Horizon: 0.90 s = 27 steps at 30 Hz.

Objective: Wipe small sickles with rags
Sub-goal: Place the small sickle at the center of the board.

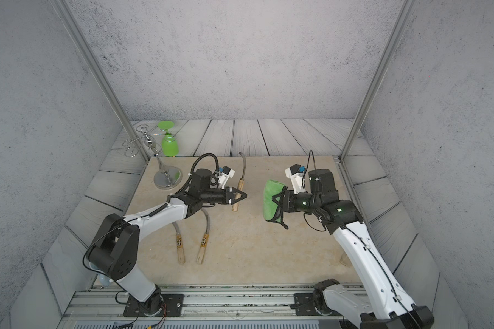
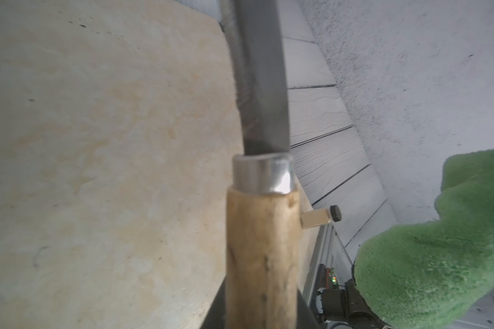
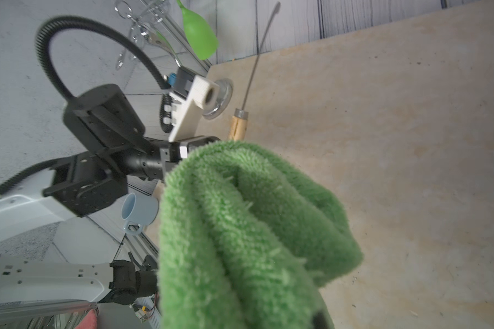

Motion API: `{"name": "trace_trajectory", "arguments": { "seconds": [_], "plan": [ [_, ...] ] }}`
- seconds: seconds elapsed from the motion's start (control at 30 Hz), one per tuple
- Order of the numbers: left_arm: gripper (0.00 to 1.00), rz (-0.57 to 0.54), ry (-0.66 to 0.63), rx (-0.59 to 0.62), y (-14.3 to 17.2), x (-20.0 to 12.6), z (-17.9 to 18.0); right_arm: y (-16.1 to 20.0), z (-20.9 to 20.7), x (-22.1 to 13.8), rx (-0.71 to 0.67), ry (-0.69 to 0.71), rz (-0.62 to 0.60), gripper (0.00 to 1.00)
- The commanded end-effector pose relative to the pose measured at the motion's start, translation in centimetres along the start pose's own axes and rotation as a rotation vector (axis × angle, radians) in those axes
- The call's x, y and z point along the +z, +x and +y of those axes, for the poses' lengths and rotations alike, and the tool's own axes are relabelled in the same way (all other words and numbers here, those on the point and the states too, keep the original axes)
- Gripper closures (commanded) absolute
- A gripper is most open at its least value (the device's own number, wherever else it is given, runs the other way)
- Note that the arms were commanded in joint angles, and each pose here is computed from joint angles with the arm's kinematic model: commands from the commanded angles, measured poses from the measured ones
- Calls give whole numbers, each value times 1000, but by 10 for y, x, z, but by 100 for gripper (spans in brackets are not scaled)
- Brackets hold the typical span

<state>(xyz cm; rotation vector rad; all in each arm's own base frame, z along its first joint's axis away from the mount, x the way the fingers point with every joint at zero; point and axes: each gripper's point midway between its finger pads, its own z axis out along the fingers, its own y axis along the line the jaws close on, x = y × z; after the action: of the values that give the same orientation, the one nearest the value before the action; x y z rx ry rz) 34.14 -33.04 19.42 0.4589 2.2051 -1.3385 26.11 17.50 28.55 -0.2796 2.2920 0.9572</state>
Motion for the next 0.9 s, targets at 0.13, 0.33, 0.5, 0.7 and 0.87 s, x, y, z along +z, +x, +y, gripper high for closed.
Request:
{"name": "trace_trajectory", "arguments": {
  "seconds": [0.13,0.33,0.5,0.7,0.87],
  "plan": [
    [100,107,-298,30,30,-8,55,14,-36,13,52,81,25,82],
    [100,144,-452,70,37,-8,78,26,-61,25,108,116,71,82],
    [100,166,-516,60,37,-1,96,36,-75,35,151,119,102,82],
    [100,217,-565,63,33,13,112,51,-92,51,219,109,152,82],
    [100,244,-589,68,28,26,126,60,-104,62,246,110,185,81]
  ]
}}
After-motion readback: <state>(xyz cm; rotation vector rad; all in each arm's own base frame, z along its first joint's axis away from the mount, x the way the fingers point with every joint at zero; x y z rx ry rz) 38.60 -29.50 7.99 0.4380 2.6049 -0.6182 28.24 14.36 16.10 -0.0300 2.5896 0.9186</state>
